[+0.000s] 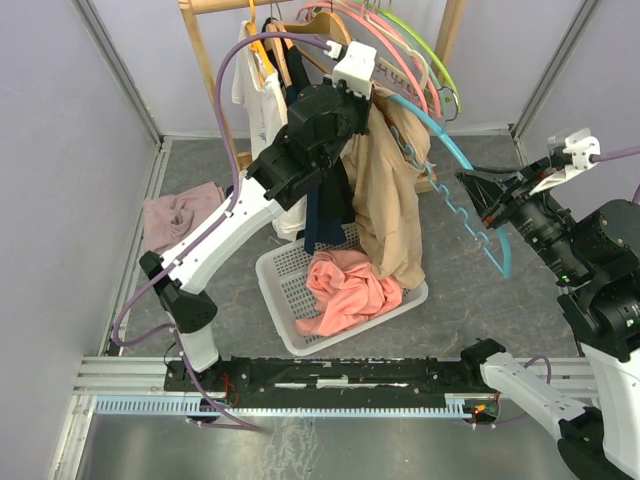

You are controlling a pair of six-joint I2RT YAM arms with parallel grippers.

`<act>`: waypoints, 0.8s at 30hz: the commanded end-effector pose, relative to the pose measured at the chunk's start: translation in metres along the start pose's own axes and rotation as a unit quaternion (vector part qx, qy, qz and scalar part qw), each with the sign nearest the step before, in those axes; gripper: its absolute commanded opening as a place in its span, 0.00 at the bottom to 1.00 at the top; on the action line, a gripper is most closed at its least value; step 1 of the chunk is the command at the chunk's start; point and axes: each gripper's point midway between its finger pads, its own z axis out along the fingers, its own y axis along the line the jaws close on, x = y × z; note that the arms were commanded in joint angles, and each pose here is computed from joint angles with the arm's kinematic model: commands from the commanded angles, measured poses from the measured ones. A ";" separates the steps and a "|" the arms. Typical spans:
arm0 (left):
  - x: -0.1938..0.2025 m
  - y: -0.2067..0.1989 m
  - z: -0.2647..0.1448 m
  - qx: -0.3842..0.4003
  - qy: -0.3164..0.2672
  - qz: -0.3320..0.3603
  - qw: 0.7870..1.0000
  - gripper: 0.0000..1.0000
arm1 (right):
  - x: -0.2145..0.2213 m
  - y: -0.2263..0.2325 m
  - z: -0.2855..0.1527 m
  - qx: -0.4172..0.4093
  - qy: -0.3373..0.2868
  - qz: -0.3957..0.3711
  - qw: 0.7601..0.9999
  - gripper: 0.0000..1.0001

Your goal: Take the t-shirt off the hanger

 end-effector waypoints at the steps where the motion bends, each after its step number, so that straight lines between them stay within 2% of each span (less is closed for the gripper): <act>1: -0.013 0.059 0.012 -0.091 -0.022 -0.022 0.995 0.03 | -0.059 0.018 -0.042 -0.026 -0.089 -0.017 0.996 0.01; 10: -0.037 0.063 0.007 -0.086 -0.046 -0.030 0.995 0.03 | -0.058 0.021 -0.040 -0.034 -0.083 -0.018 0.996 0.01; 15: -0.025 0.057 0.010 -0.074 -0.027 -0.027 0.997 0.03 | -0.069 0.018 -0.046 -0.023 -0.105 -0.016 0.994 0.01; 19: -0.024 0.038 -0.002 -0.012 -0.030 -0.047 0.998 0.03 | -0.078 0.006 -0.047 0.012 -0.124 -0.010 0.992 0.01; 24: -0.061 0.007 -0.044 0.082 -0.072 -0.064 0.992 0.03 | -0.081 -0.018 -0.043 0.078 -0.132 -0.002 0.988 0.01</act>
